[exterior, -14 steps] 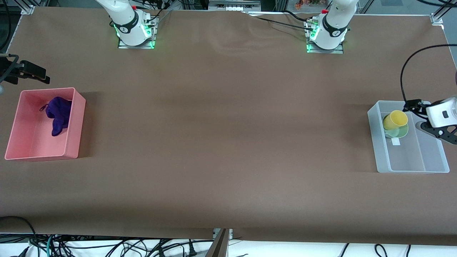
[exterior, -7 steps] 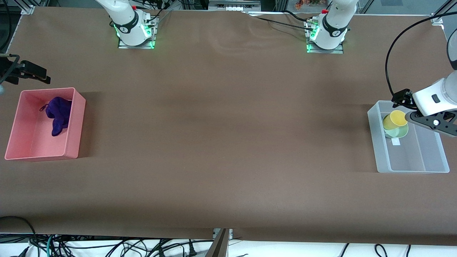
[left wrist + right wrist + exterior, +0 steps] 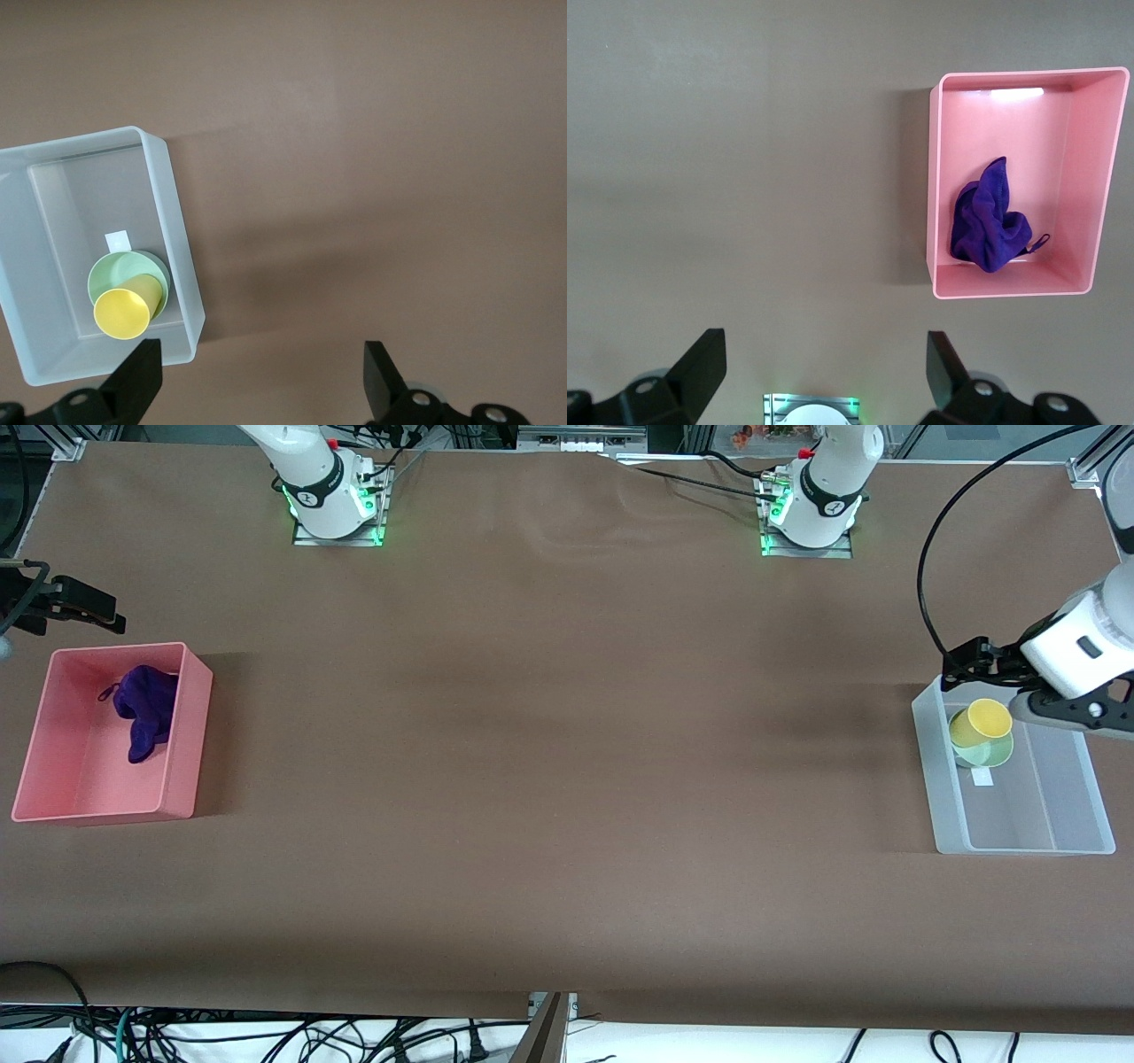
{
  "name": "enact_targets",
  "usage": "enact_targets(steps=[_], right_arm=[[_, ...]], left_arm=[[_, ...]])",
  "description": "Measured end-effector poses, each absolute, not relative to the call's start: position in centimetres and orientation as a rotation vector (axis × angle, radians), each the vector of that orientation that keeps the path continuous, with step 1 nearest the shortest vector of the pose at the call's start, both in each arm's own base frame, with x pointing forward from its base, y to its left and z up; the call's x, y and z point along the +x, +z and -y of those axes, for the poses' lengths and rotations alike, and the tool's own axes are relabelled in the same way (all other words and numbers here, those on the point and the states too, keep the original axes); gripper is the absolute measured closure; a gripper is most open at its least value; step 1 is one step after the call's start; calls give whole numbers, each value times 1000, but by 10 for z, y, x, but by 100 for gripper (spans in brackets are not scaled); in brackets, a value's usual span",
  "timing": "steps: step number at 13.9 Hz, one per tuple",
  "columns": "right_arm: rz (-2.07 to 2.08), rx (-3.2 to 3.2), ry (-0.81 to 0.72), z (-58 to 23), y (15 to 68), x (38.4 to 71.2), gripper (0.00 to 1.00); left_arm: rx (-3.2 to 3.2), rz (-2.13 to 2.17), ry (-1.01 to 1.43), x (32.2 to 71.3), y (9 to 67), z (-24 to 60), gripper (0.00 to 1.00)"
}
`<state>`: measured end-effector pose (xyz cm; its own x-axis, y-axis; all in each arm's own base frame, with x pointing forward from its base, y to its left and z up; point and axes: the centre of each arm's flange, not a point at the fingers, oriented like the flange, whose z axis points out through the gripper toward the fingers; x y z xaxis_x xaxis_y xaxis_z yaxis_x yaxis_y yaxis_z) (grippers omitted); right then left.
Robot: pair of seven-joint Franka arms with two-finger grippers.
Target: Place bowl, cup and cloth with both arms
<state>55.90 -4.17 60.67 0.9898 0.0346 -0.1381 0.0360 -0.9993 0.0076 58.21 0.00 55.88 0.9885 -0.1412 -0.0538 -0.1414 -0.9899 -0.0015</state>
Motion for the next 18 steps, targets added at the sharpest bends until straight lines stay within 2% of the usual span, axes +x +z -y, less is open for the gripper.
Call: enact_targets(steps=[5,11,18], right_arm=[[-56,3123,-216,41,607,559,0],[-57,3123,-216,41,607,559,0],[-57,3123,-216,41,607,559,0]], left_arm=[[-3115,-61,-16,529,562,34,0],[-3119,-58,-9,530,559,35,0],[-3123,-60,35,549,558,36,0]])
